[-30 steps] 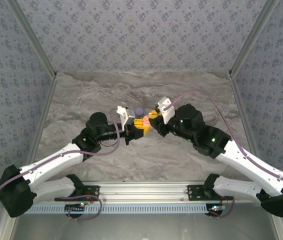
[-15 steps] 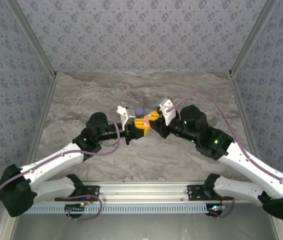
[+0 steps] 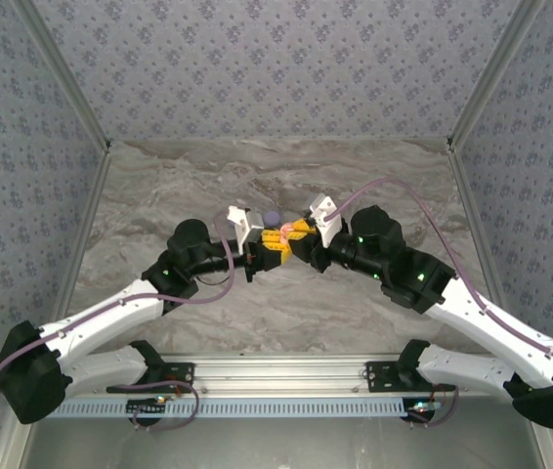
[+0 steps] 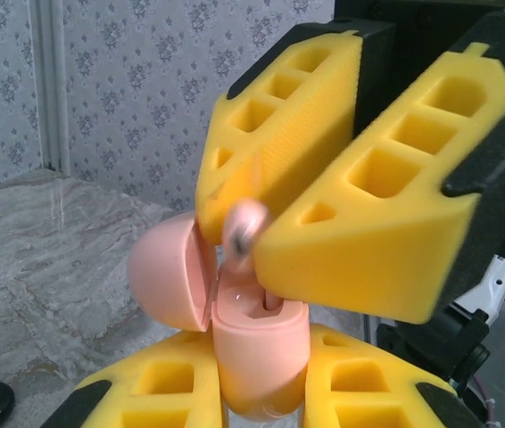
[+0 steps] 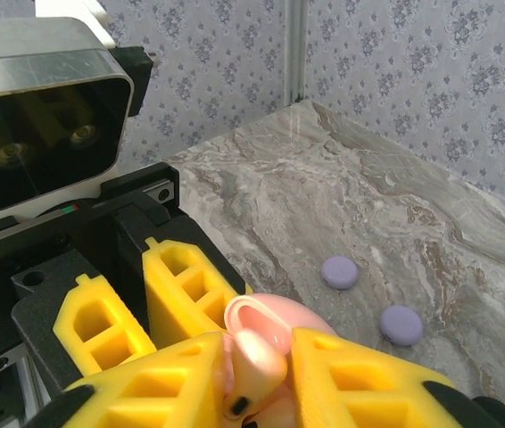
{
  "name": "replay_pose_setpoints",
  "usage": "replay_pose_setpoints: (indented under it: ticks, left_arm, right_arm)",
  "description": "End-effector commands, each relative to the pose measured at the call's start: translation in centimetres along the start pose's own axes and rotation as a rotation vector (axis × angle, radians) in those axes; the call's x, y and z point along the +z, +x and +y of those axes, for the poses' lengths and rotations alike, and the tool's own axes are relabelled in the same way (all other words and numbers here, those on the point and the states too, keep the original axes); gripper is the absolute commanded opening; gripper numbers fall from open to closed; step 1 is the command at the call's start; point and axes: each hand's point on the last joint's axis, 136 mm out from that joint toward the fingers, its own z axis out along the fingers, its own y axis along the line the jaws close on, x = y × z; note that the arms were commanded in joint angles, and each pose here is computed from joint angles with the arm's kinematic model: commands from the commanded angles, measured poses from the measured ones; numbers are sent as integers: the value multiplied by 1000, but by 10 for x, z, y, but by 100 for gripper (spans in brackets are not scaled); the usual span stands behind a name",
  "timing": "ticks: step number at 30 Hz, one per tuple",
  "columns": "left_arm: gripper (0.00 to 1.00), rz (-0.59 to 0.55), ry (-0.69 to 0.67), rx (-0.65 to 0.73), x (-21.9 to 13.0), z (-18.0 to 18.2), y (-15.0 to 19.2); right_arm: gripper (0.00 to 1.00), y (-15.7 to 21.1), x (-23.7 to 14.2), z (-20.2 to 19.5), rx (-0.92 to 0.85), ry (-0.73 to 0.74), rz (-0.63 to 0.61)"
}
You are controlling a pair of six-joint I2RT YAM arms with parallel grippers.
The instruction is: Insert the wireless bluetooth earbuds into the charging case
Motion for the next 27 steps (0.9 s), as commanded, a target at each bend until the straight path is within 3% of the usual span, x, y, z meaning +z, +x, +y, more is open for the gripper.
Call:
replay_pose_setpoints:
  ticks: [1, 8, 13, 19, 27]
  left_arm:
    - [0, -88, 28, 57, -1, -10, -32]
    - [0, -117, 16, 71, -3, -8, -30]
    - [0, -153, 27, 94, -7, -12, -33]
    - [0, -165, 50, 112, -8, -19, -36]
    - [0, -147, 69, 114, -4, -24, -36]
  right_arm:
    - [40, -4, -4, 6, 19, -34, 6]
    - [72, -40, -33, 4, 71, -34, -70]
    - [100, -33, -46, -12, 181, 3, -58]
    - [100, -18, -37, -4, 311, -155, -20]
    - [100, -18, -14, 17, 331, -312, 42]
